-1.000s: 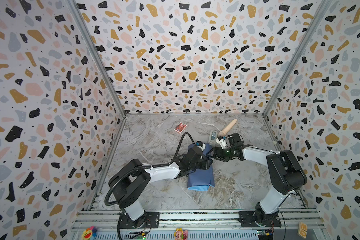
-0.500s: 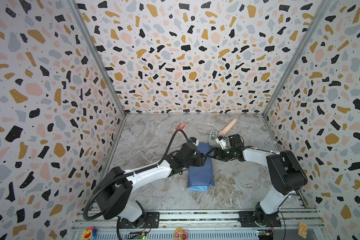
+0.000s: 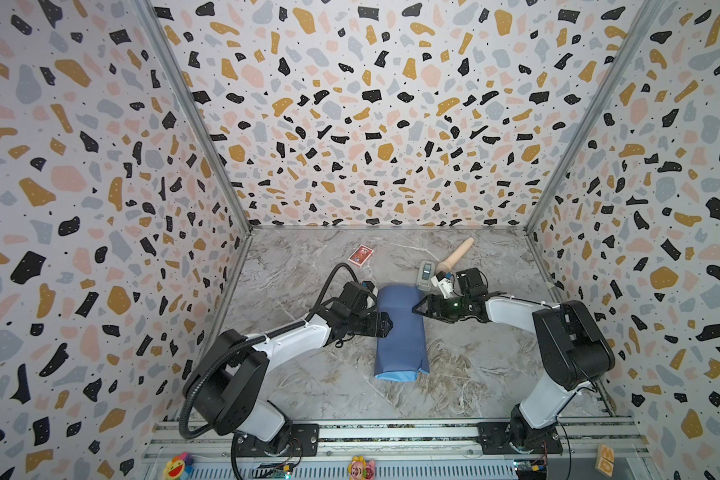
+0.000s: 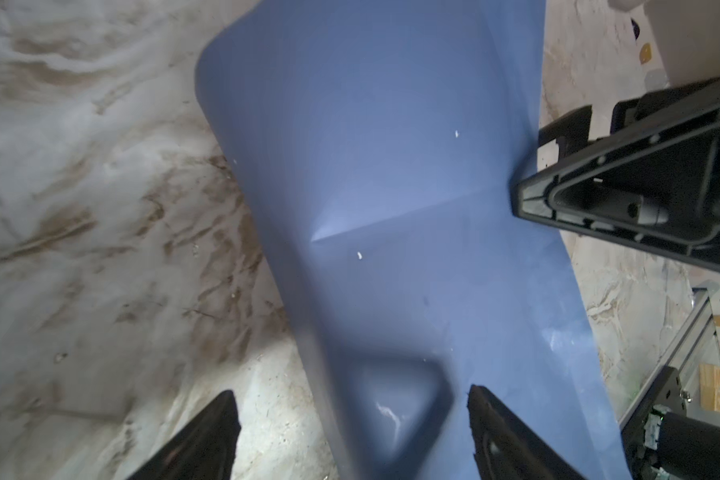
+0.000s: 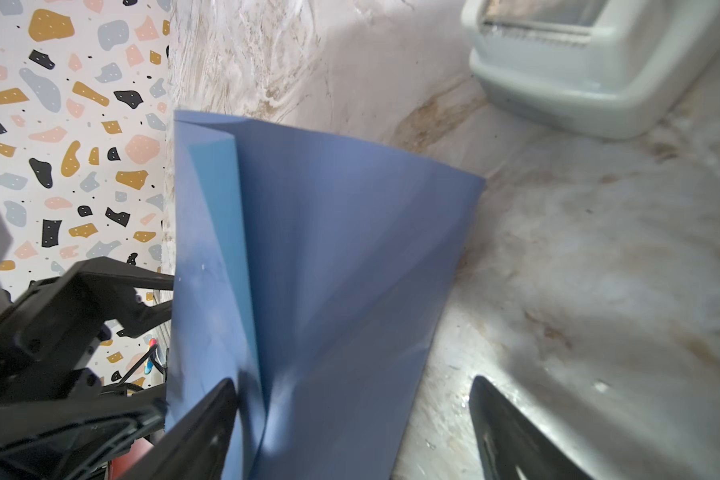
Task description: Wrap the gift box in paper
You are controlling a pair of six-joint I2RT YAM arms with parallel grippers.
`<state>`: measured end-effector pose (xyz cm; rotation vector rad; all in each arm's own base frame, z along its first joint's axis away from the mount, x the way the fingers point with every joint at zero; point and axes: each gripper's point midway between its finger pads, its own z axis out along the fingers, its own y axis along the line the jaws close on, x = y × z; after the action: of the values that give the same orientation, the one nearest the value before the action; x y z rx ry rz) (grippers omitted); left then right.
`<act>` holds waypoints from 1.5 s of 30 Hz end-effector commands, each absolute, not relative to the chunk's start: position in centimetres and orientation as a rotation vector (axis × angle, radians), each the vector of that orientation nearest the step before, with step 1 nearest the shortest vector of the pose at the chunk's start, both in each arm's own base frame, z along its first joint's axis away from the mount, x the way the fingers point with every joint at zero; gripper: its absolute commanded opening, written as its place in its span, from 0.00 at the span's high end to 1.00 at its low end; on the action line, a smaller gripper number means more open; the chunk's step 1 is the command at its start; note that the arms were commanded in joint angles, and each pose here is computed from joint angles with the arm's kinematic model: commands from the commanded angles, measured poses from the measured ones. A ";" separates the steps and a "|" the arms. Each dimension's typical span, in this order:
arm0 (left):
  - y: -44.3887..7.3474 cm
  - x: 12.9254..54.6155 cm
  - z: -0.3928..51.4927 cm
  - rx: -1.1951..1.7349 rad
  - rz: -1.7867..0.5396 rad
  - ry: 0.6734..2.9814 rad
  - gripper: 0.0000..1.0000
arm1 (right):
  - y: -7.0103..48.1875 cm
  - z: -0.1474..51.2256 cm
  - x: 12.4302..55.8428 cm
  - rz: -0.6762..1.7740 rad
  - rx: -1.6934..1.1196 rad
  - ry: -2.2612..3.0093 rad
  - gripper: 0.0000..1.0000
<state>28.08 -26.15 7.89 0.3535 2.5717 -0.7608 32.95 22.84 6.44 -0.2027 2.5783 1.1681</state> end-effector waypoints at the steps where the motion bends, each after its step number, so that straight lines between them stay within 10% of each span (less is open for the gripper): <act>1: -26.5 27.3 6.4 0.436 -0.768 2.620 0.14 | 21.1 4.0 31.7 1.050 -0.153 2.693 0.13; 45: -22.4 25.0 1.3 0.324 -0.542 2.793 0.20 | 28.2 11.9 31.0 0.932 -0.485 2.548 0.23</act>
<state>28.10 -26.66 6.94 0.3600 2.5667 -0.7973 31.13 26.67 10.81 -0.4175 2.5767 0.9037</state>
